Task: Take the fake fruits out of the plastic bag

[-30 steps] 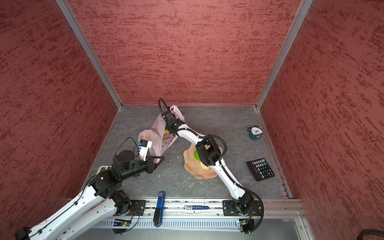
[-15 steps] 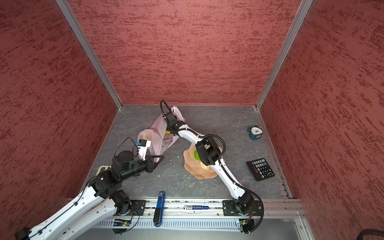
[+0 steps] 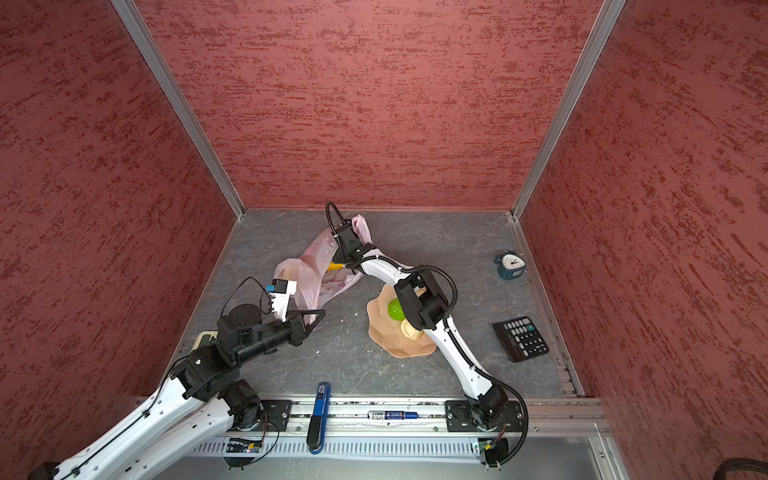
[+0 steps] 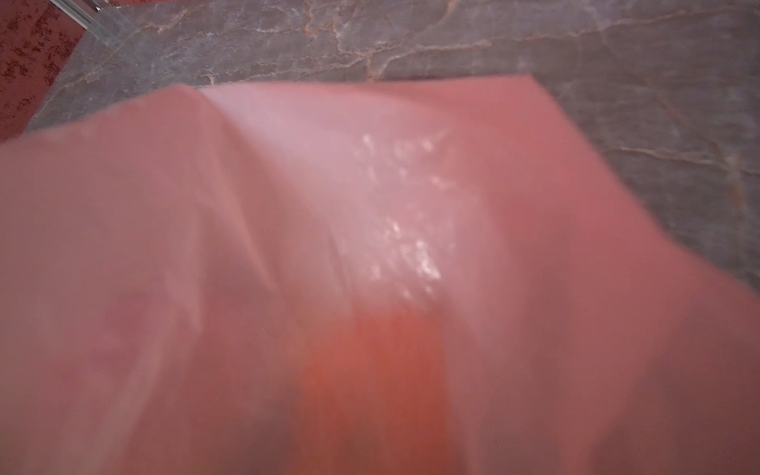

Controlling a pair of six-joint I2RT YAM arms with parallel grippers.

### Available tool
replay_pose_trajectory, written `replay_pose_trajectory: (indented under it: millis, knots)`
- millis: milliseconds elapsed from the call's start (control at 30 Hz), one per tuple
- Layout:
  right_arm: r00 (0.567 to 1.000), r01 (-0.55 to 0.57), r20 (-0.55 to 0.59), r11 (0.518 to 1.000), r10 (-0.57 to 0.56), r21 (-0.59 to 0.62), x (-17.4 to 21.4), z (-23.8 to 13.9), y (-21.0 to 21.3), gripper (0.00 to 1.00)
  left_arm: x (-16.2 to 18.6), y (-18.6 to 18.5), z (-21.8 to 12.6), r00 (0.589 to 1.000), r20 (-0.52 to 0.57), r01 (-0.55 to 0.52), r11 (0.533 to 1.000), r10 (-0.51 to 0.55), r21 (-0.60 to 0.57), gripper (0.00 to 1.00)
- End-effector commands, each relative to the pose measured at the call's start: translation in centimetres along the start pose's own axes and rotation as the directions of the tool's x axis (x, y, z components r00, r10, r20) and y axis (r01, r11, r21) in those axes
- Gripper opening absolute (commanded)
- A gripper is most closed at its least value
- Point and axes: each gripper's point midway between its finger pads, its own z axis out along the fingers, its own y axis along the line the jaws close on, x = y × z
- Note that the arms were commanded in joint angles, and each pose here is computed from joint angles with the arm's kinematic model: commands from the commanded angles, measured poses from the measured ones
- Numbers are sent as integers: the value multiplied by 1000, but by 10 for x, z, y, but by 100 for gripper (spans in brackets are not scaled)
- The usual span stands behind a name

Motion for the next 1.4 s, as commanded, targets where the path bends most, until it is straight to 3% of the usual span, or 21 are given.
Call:
replay_pose_trajectory:
  millis: [0, 133, 233, 467, 767, 967, 1367]
  knots:
    - [997, -5, 72, 1000, 7, -28, -30, -18, 7, 41, -1, -5, -2, 1000, 12, 3, 1000, -3, 31, 7]
    - [999, -24, 41, 999, 25, -34, -23, -11, 8, 64, 2, -14, -7, 1000, -13, 13, 997, -12, 71, 7]
    - [999, -46, 20, 997, 47, -54, -20, -7, 12, 74, 8, -20, -12, 999, -42, 25, 994, -21, 103, 7]
    - [992, -128, -21, 991, 128, -32, -11, -2, 8, 79, 19, -26, -25, 996, -80, 58, 988, -47, 141, 7]
    - [979, -183, -94, 983, 183, 8, 7, 7, 3, 79, 17, -29, -39, 997, -52, 62, 985, -54, 163, 7]
    - [976, -181, -116, 982, 185, 43, 17, 11, -4, 73, 16, -26, -37, 998, -36, 56, 986, -51, 154, 7]
    - [987, -140, -80, 990, 137, -32, -3, -4, 11, 38, 3, -16, -33, 998, 36, 42, 994, -46, 98, 7]
